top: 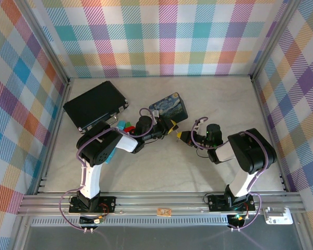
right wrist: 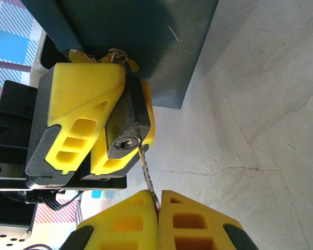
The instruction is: Unlock a padlock with a key
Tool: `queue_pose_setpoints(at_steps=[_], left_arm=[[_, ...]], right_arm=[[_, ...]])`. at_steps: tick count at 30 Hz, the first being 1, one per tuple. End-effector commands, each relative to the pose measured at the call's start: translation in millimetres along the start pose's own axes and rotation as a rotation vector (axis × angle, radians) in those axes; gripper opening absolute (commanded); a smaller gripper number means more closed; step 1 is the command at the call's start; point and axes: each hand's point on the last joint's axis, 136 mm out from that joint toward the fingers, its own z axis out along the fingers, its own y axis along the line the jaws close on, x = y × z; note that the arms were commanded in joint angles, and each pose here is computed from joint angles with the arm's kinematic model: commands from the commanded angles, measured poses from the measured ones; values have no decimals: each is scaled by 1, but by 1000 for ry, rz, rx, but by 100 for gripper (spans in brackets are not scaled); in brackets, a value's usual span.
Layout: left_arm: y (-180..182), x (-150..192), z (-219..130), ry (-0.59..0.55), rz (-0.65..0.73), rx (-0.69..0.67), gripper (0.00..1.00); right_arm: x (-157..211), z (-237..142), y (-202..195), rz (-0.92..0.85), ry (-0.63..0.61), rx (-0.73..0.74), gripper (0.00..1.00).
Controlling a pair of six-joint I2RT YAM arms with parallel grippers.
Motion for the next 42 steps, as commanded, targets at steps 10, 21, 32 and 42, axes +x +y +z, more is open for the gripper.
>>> queue_pose_setpoints(at_steps=[10,21,32,42], left_arm=[[-13,6,-3,-11,25,36,0],[-20,7,-5,-13,33,47,0],[-23,9,-4,-7,36,49,0],[-26,12,-3,0,38,55,0]], right_arm=[[-3,-11,10,-18,-27,0,0],[1,-9,4,-5,-3,15,0],[-5,-6,5,-3,-22,-5,0],[-11,-1,11,-6,-23,-32,0]])
